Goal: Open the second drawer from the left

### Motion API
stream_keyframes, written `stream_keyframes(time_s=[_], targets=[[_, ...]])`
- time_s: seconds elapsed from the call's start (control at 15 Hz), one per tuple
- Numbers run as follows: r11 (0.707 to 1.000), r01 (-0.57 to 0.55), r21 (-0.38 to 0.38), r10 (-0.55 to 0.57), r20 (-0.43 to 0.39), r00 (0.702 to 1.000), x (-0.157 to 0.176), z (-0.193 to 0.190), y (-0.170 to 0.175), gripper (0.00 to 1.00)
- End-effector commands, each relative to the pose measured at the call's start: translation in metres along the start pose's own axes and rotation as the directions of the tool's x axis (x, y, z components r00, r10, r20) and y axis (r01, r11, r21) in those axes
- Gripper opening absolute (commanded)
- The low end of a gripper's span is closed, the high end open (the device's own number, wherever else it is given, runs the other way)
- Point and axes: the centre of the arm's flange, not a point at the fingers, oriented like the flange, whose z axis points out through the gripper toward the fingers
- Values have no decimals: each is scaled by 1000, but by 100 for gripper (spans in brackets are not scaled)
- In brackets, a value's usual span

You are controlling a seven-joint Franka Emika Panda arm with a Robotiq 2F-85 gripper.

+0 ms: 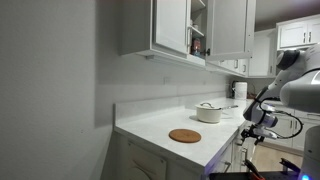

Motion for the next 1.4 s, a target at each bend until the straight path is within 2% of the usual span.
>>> stream_keyframes(time_s=[0.0, 0.27, 0.67, 0.73, 0.8, 1.33], targets=[[1000, 15, 3, -14, -69, 998, 12, 15, 4, 100], [999, 41, 4, -40, -125, 991, 17, 24, -1, 100], [999, 30, -23, -32, -106, 994, 18, 29, 4, 100], [999, 28, -26, -31, -106, 994, 19, 29, 4, 82], [999, 23, -27, -26, -104, 994, 19, 27, 4, 74], [998, -4, -59, -1, -86, 996, 24, 21, -7, 16]])
